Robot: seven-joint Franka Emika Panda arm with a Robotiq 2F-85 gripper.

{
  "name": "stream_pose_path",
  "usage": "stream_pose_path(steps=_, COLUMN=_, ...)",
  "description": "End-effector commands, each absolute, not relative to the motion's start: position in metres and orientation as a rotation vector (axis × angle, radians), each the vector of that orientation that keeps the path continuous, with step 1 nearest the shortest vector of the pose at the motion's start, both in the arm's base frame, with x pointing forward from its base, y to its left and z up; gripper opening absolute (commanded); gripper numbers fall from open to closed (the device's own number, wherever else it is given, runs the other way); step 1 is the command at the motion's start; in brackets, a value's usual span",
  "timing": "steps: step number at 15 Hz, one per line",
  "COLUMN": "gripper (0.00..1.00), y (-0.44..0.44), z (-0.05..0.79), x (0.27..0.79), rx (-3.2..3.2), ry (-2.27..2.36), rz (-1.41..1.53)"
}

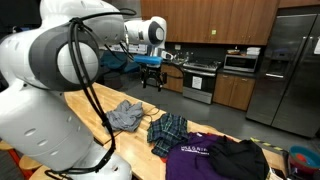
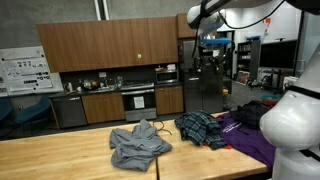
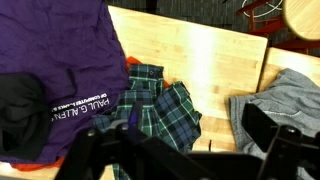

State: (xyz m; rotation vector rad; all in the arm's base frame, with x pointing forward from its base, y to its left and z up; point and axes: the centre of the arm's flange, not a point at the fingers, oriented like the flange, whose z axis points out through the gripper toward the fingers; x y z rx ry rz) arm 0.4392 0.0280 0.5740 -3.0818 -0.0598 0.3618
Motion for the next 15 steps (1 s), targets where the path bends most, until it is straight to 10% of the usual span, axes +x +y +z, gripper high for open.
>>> stream_pose_path(steps=1, gripper=1.0, y=0.028, z=0.574, x=0.439, rx=-3.082, ry=-0.06, rz=0.362)
stream_pose_path(steps=15, gripper=1.0, y=0.051, z=0.576, x=0.451, rx=-3.144, ry=-0.224, rz=0.284)
